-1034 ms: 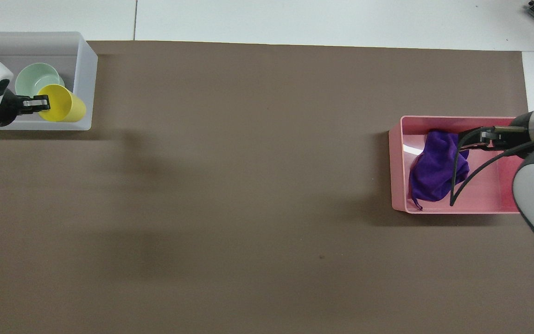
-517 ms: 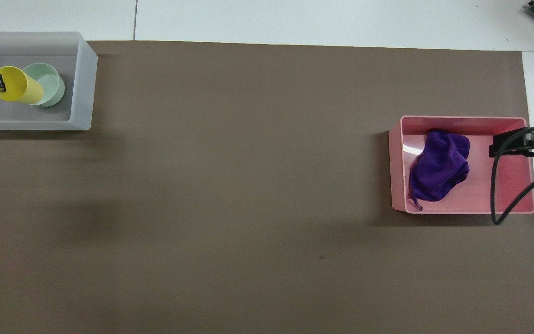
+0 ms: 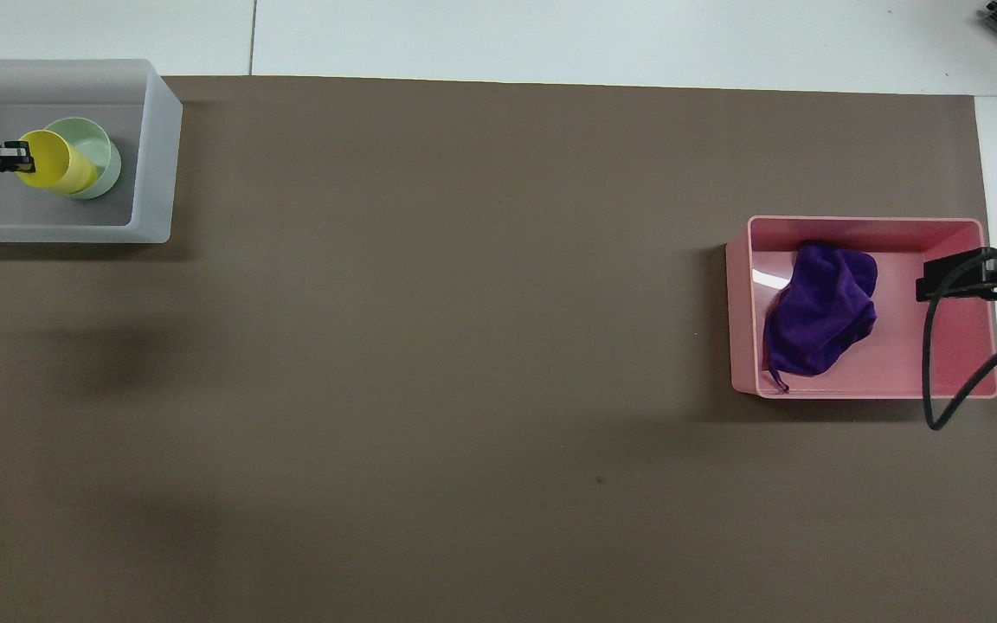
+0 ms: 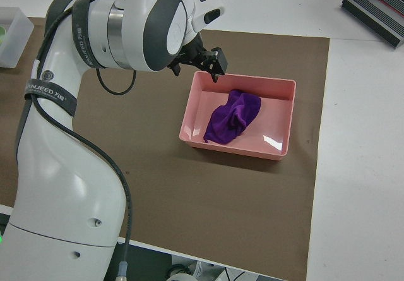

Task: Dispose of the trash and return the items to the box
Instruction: 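Release the yellow cup inside the white bin with the left gripper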

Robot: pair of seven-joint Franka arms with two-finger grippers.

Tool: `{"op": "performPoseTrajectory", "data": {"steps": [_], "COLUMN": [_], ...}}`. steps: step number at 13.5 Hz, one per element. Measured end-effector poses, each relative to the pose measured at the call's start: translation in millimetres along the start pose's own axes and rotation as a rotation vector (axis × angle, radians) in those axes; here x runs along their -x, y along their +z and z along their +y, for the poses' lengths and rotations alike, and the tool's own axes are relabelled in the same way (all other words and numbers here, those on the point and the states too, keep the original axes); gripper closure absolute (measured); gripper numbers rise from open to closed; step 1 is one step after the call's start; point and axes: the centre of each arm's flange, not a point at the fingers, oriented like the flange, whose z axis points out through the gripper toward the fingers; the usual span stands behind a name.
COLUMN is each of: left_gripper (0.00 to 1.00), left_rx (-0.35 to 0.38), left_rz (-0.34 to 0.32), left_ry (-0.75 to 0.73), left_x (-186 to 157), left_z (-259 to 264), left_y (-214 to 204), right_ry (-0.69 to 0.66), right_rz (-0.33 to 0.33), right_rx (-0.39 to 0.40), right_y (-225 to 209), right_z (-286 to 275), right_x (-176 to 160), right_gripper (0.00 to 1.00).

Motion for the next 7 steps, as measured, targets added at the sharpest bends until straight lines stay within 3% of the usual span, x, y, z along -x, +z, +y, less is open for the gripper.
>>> {"op": "performPoseTrajectory", "data": {"steps": [4,5,7], "left_gripper": [0.93,0.87,0.66], "left_rx": [0.009,0.010,0.011], "left_rz": [0.009,0.009,0.010], "left_ry": [-0.004,-0.003,-0.001], "left_x": [1,1,1], "left_z": [1,1,2], "left_y": [6,7,6], "right_ry": [0.003,0.001,0.000], "right_rz": [-0.020,-0.025,-0.033], "right_rx": [0.001,0.001,0.001], "right_y": [7,9,13], "right_z": [2,1,0], "right_x": [2,2,4], "right_gripper": [0.00,0.00,0.00]}}
